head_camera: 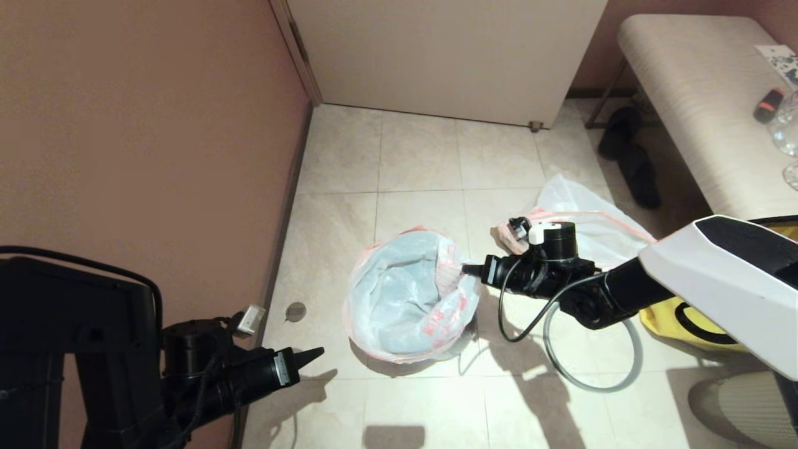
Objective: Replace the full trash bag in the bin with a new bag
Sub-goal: Put the new garbage bag on the trash can
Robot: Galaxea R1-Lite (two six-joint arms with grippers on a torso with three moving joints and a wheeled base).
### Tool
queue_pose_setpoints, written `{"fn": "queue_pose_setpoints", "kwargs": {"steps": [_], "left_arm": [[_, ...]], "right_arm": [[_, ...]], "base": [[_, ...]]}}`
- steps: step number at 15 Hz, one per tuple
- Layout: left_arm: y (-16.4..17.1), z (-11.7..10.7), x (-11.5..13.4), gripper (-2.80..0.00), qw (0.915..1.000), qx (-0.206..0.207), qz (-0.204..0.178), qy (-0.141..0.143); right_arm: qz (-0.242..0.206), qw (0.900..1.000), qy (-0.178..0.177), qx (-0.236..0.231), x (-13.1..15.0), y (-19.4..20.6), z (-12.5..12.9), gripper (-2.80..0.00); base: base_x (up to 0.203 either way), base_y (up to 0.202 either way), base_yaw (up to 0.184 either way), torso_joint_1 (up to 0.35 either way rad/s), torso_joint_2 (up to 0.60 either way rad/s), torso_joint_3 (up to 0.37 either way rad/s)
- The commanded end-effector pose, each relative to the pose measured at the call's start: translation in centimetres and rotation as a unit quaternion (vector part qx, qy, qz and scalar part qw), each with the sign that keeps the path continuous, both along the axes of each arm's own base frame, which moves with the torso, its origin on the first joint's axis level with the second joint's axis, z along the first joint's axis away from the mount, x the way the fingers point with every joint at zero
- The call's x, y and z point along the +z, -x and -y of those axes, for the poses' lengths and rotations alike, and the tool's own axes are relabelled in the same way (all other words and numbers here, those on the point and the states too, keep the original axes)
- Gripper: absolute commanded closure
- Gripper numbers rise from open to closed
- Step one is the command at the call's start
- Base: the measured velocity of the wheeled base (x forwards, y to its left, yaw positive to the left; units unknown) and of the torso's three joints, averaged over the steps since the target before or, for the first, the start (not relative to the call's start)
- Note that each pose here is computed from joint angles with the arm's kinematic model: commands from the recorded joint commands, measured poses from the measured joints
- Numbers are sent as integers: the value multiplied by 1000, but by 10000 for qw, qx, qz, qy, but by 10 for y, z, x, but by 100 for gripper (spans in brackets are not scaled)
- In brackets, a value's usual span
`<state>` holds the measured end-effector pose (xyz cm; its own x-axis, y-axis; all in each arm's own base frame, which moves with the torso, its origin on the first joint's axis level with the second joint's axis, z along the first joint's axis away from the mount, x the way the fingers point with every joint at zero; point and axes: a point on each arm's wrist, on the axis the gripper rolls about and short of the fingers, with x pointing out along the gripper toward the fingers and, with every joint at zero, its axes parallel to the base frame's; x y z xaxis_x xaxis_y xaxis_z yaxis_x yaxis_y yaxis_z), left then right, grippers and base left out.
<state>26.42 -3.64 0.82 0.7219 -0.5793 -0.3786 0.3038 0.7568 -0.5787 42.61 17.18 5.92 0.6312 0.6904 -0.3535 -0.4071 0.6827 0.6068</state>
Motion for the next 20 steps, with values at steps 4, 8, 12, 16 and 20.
{"fn": "queue_pose_setpoints", "kwargs": {"steps": [4, 8, 12, 16, 20], "left_arm": [[-1, 3, 4, 0, 9998, -55, 207, 38], [-1, 3, 4, 0, 9998, -59, 207, 38], [-1, 3, 3, 0, 9998, -68, 200, 38], [-1, 4, 3, 0, 9998, -89, 199, 41], [-2, 4, 4, 0, 9997, -74, 220, 41]], "right_arm": [[13, 9948, 948, -364, -49, -7, 24, 0], [241, 9907, 1246, -488, -44, -4, 22, -280], [335, 9910, 1219, -436, -14, 14, 15, -280], [571, 9899, 1181, -545, 47, 48, 26, -280], [821, 9865, 1408, -136, 86, 67, 12, 0]], "base": [[0, 0, 0, 0, 0, 0], [0, 0, 0, 0, 0, 0], [0, 0, 0, 0, 0, 0], [0, 0, 0, 0, 0, 0], [0, 0, 0, 0, 0, 0]]}}
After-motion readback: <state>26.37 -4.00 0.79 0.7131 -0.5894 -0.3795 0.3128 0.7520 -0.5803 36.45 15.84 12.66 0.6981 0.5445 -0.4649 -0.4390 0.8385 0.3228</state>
